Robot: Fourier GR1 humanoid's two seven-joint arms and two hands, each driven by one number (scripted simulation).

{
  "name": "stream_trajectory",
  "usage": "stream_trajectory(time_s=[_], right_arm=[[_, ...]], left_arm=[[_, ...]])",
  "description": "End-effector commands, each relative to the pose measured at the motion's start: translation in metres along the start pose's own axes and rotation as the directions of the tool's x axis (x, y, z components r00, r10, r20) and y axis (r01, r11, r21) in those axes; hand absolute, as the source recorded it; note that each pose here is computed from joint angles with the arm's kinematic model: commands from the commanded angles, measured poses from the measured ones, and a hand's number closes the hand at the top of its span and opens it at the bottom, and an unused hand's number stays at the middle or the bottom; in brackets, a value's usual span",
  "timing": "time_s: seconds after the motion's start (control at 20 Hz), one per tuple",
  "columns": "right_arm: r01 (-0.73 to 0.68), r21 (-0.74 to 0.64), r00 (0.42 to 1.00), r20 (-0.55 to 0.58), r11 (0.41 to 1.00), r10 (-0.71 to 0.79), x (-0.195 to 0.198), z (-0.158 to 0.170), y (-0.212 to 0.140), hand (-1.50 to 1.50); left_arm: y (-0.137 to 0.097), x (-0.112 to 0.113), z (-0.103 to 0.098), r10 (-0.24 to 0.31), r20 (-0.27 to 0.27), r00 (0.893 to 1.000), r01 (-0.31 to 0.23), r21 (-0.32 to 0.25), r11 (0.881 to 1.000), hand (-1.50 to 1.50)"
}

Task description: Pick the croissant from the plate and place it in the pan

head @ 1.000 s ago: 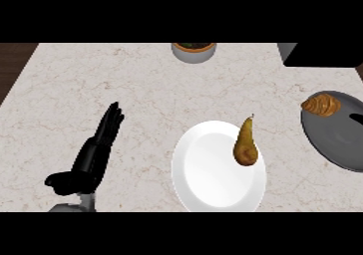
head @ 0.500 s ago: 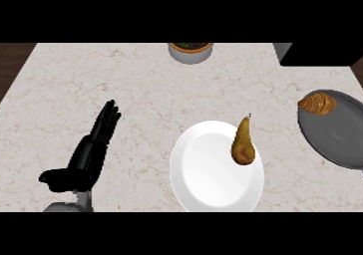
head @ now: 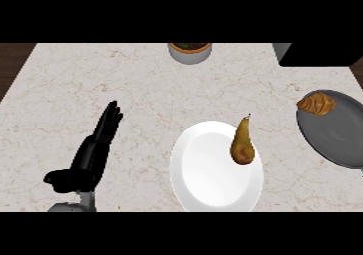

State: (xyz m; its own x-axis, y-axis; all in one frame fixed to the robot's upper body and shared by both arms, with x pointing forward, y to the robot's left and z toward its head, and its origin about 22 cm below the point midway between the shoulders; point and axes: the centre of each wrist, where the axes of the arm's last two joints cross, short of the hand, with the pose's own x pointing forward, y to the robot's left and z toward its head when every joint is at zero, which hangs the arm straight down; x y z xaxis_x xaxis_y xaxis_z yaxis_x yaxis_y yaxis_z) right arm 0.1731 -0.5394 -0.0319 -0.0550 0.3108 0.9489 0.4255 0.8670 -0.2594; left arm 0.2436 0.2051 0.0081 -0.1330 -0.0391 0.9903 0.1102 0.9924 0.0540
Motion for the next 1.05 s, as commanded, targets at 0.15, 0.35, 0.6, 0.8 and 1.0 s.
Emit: stream_trajectory(time_s=[0.15, 0.35, 0.6, 0.8, 1.0], right_arm=[[-0.027, 0.032, 0.999, -0.018, 0.999, 0.027, 0.000, 0.029, -0.009, -1.50], [-0.069, 0.005, 0.997, -0.017, 0.998, 0.070, 0.004, 0.032, -0.014, -1.50], [-0.096, 0.027, 0.994, -0.045, 0.995, 0.097, 0.019, 0.033, -0.017, -1.50], [-0.106, 0.015, 0.994, -0.013, 0.994, 0.106, 0.011, 0.018, -0.011, -1.50], [-0.202, -0.038, 0.979, 0.032, 0.979, 0.203, 0.014, 0.050, -0.002, -1.50]], left_arm=[[0.004, 0.002, 0.004, -0.006, -0.006, 1.000, 0.006, -0.006, 1.000, 0.00], [-0.014, 0.009, 0.004, 0.018, -0.017, 1.000, -0.018, 0.005, 1.000, 0.00], [-0.002, -0.009, 0.005, 0.000, -0.002, 1.000, 0.000, -0.004, 1.000, 0.00], [-0.003, 0.001, -0.010, -0.004, -0.007, 1.000, 0.004, -0.004, 1.000, 0.00], [0.004, 0.007, 0.000, 0.005, -0.001, 1.000, -0.005, 0.008, 1.000, 0.00]])
